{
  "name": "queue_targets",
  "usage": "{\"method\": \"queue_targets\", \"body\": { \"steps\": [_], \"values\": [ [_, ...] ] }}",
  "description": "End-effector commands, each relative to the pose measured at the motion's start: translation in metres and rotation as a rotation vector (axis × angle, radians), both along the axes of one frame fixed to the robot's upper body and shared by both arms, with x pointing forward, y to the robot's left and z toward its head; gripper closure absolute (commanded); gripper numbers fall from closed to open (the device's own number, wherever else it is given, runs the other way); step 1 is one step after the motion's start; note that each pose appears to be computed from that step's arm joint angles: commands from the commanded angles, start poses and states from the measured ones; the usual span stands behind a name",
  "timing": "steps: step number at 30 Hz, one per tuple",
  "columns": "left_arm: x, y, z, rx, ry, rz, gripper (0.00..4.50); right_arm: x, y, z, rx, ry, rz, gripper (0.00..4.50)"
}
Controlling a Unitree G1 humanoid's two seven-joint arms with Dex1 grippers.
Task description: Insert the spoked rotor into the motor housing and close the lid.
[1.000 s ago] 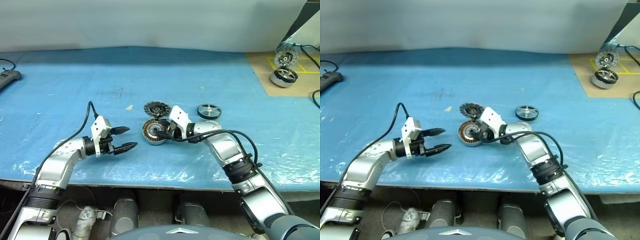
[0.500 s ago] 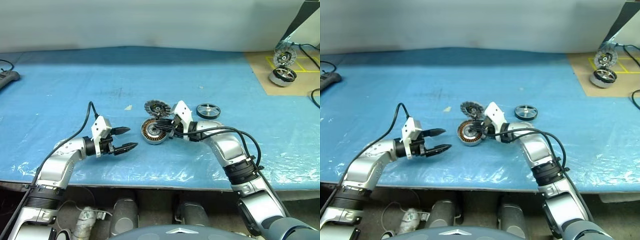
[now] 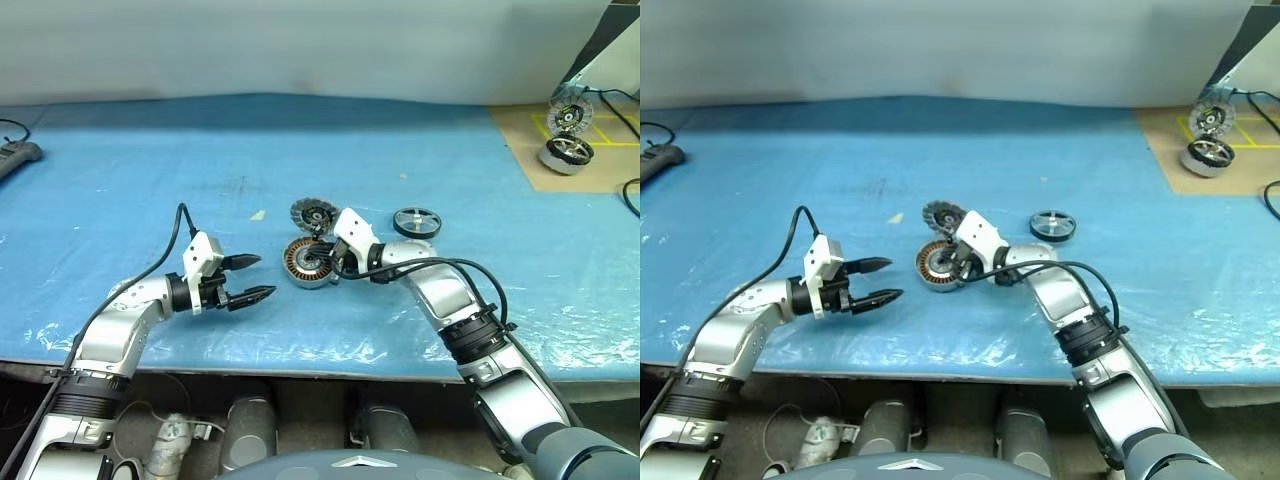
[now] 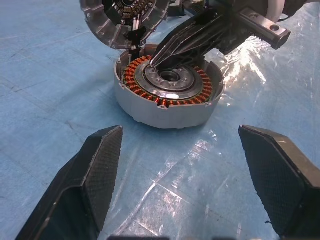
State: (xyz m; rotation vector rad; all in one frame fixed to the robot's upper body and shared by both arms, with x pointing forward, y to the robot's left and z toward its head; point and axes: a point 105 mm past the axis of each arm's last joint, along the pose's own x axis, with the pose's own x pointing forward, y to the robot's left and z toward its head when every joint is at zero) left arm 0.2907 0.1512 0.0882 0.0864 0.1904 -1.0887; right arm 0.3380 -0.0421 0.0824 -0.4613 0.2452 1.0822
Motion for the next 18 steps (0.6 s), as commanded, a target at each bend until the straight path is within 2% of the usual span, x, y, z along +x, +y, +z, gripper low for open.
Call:
{"method": "queue_targets", "body": {
  "steps": [1,9,14,18],
  "values": [
    [-0.001,-0.003,0.009,0.002,-0.038,-0.019,0.49,-0.012,-0.009,-0.029,-0.074,0.082,0.000,4.48],
    [0.001,-0.002,0.010,-0.003,-0.039,-0.016,0.49,0.004,0.004,0.035,0.255,0.020,-0.025,4.48],
    [0.012,0.007,0.016,-0.030,-0.036,0.045,0.49,-0.006,-0.002,0.041,0.264,0.075,0.007,4.48],
    [0.014,0.008,0.022,-0.017,-0.066,0.033,0.49,-0.016,-0.041,0.039,0.252,0.117,-0.059,4.48]
  ]
}}
